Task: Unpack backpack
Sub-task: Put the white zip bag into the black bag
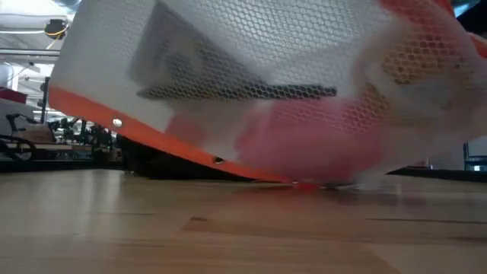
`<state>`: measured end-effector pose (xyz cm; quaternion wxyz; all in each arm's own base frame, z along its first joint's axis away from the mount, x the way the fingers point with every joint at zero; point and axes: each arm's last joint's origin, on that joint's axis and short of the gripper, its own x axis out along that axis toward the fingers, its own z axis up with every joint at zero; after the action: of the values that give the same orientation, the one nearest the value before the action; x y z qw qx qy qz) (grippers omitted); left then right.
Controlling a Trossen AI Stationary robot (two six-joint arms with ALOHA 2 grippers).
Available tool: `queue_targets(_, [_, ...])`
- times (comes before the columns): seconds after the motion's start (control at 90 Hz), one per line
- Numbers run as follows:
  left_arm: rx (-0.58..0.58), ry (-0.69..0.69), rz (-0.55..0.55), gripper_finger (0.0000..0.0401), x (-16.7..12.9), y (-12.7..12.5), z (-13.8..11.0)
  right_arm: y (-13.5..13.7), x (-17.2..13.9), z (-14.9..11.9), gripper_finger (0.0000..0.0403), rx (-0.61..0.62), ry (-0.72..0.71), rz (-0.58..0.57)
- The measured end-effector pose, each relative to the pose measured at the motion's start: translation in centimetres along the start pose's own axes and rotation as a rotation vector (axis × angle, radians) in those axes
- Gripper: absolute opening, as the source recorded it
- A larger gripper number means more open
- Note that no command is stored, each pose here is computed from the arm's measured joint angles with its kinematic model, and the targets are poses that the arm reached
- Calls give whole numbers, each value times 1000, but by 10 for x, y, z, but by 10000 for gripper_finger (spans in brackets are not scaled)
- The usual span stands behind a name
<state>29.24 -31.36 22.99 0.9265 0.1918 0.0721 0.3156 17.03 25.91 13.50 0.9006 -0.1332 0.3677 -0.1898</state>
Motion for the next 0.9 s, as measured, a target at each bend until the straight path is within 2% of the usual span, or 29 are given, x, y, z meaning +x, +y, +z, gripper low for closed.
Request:
queue_targets(0.167, [0, 0, 0, 0, 0, 0, 0, 0, 6, 6, 226, -19, -38, -12])
queue_targets(0.267, [0, 0, 0, 0, 0, 0, 0, -1, 10, 9, 196, -31, -19, -19])
queue_targets(0.422, [0, 0, -8, 0, -1, 0, 0, -3, 16, 11, 109, -70, 52, -4])
queue_targets(0.578, [-1, 1, -24, 0, -1, -1, 0, -3, 15, 10, 15, -75, 60, -2])
queue_targets(0.756, [-1, 1, -26, 0, -1, -1, 0, -3, 14, 11, 16, -75, 78, 1])
queue_targets(0.9, [-4, 0, -4, 0, -1, 0, 0, -6, 2, 26, 4, -75, 108, -25])
